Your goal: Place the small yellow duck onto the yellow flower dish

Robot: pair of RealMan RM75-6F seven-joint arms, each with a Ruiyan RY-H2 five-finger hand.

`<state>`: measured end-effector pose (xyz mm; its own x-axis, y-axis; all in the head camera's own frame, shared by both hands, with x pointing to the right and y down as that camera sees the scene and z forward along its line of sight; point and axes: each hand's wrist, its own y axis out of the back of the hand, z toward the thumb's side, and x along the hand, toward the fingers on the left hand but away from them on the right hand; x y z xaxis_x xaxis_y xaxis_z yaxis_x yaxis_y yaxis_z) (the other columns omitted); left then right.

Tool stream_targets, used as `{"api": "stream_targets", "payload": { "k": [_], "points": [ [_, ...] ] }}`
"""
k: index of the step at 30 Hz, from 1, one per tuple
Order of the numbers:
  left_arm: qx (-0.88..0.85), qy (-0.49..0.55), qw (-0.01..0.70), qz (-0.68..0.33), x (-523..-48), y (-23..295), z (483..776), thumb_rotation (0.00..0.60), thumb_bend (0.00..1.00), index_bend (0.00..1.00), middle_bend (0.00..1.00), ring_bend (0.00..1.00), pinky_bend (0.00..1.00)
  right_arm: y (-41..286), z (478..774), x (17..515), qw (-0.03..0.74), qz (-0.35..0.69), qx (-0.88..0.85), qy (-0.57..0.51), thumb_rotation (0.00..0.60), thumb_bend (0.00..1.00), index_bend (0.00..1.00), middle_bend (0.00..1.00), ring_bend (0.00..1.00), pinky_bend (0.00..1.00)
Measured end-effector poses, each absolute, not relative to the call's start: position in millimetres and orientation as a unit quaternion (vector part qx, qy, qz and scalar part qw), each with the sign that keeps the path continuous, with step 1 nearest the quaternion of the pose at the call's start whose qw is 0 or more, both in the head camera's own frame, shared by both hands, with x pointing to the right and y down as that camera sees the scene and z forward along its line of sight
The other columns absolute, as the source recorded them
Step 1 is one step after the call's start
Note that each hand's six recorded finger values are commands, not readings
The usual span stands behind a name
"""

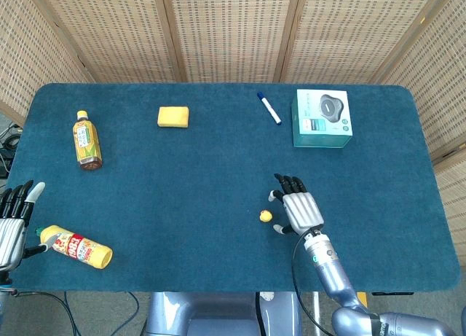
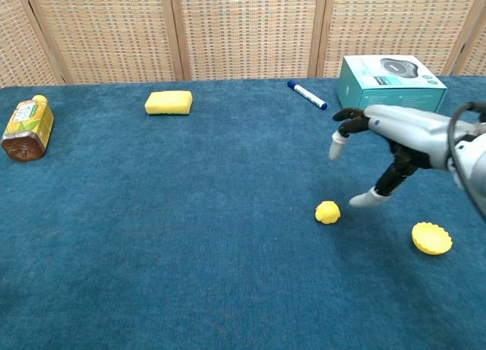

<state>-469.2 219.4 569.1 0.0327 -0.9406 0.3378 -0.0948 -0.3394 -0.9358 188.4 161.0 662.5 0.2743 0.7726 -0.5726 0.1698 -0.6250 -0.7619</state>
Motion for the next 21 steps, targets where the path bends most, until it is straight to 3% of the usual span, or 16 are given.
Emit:
{"api": "stream_targets", "payload": {
  "k": [21],
  "points": [
    [-0.613,0.422,0.383,-0.547,-466,221,571,0.600,0.09,0.00,0.00,0.00,0.00,175,701,171,0.282,0.543,-0.738,-0.286,0.600,0.23,0.40,0.05,0.00,0.04]
  ]
}}
